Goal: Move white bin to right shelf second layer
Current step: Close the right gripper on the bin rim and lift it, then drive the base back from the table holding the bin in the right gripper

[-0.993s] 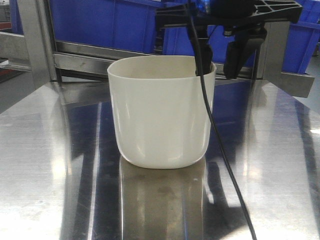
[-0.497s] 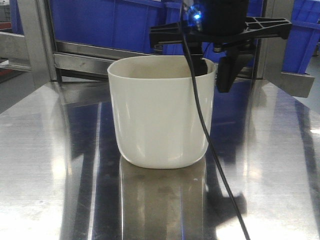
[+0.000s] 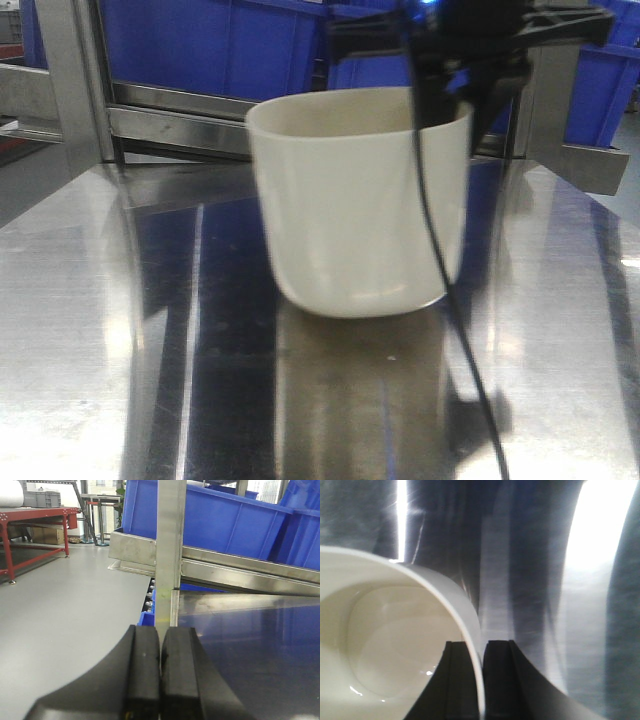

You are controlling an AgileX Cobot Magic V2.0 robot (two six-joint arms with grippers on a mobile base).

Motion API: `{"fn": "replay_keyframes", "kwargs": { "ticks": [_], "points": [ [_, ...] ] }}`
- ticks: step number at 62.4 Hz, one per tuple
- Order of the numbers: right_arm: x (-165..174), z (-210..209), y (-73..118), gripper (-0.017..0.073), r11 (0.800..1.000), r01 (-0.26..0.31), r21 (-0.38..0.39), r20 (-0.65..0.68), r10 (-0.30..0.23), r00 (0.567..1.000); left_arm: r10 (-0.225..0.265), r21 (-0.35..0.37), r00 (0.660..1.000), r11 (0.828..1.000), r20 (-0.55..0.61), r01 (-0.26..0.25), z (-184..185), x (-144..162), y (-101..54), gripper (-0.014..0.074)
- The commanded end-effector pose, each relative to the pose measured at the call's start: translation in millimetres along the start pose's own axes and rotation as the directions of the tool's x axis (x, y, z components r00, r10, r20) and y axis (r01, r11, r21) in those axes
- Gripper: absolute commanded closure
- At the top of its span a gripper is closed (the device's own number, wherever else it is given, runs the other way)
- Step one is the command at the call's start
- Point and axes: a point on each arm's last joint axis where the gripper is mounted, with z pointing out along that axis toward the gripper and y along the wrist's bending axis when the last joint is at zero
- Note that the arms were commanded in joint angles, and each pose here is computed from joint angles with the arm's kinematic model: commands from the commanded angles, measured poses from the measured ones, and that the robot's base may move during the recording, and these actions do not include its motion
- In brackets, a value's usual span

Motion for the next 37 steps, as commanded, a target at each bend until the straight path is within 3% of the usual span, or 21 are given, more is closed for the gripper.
{"fn": "replay_keyframes", "kwargs": {
  "ticks": [1, 7, 11, 20, 29, 37],
  "points": [
    [-9.7, -37.9, -29.7, 0.0504, 0.998, 0.054, -0.012, 0.117, -0.053, 0.992, -0.01, -0.004, 0.997, 1.0, 0.07, 0.011, -0.6, 0.9, 0.7, 0.0509],
    [-9.0, -44.6, -52.9, 0.0504, 0.996, 0.084, -0.014, 0.135, -0.081, 0.988, -0.01, -0.004, 0.997, 1.0, 0.07, 0.011, -0.6, 0.9, 0.7, 0.0509],
    [-6.7, -50.9, -68.0, 0.0504, 0.997, 0.075, -0.028, 0.151, -0.07, 0.986, -0.01, -0.004, 0.997, 1.0, 0.07, 0.011, -0.6, 0.9, 0.7, 0.0509],
    [5.8, -58.6, -107.3, 0.0504, 0.999, 0.007, -0.038, 0.166, -0.001, 0.986, -0.01, -0.004, 0.997, 1.0, 0.07, 0.011, -0.6, 0.9, 0.7, 0.0509],
    [29.0, -63.0, -145.2, 0.0504, 0.995, -0.096, -0.021, 0.199, 0.098, 0.975, -0.01, -0.004, 0.997, 1.0, 0.07, 0.011, -0.6, 0.9, 0.7, 0.0509],
    [53.0, -67.4, -165.6, 0.0504, 0.992, -0.126, -0.012, 0.261, 0.125, 0.957, -0.01, -0.004, 0.997, 1.0, 0.07, 0.011, -0.6, 0.9, 0.7, 0.0509]
  ]
}}
